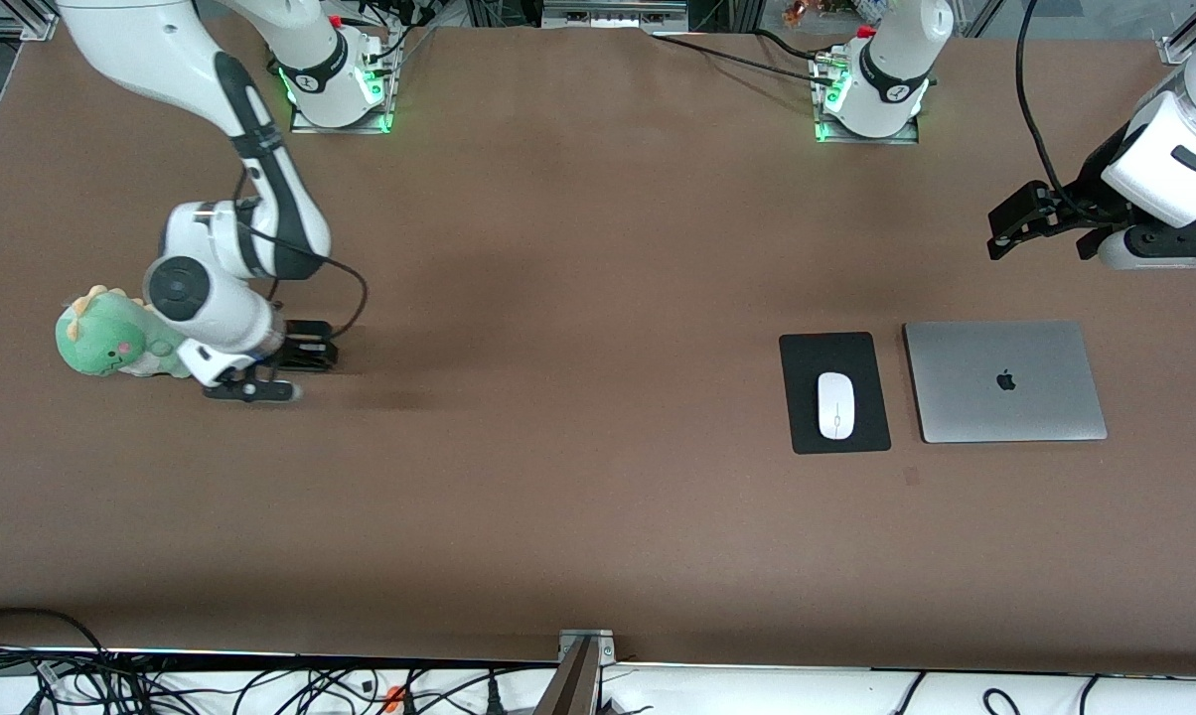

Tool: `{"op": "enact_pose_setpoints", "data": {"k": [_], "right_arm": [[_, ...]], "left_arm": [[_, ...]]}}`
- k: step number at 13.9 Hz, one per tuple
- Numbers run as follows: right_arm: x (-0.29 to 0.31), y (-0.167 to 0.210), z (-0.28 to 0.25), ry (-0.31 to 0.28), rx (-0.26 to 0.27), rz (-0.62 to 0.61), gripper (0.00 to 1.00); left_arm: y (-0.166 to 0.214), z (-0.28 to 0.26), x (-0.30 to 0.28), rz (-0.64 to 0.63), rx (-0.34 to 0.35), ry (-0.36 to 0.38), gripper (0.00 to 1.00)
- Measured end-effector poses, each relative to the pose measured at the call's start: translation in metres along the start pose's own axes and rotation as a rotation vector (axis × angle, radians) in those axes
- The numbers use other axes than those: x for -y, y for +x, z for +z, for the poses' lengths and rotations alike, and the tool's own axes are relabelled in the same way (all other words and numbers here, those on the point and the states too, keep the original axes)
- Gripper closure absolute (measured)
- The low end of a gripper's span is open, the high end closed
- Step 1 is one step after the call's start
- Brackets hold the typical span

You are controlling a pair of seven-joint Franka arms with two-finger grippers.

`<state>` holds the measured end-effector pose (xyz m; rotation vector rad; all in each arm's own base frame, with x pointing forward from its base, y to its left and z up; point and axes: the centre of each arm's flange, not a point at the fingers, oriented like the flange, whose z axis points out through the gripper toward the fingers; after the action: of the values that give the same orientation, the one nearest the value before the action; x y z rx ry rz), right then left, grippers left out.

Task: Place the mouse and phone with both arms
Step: 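Carry the black phone beside the green plush and set it down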

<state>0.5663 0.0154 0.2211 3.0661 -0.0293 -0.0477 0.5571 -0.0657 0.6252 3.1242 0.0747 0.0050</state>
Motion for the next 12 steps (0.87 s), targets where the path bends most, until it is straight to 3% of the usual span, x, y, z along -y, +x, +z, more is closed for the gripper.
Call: {"op": "enact_pose_setpoints", "data": {"k": [5,9,12], "right_arm": [[-0.047,-0.025,0.031,-0.003,-0.105,0.035,0.19],[-0.046,-0.035,0.048,-0.009,-0.106,-0.007,0.19],[-0.057,-0.036,0.049,-0.013,-0.104,-0.046,0.00]], "left_arm": [[0.000,0.000,-0.001,0.001,-0.001,0.000,0.00],[0.000,-0.001,-0.001,0.002,-0.001,0.000,0.00],[0.000,-0.001,-0.002,0.003,-0.001,0.000,0.00]]}}
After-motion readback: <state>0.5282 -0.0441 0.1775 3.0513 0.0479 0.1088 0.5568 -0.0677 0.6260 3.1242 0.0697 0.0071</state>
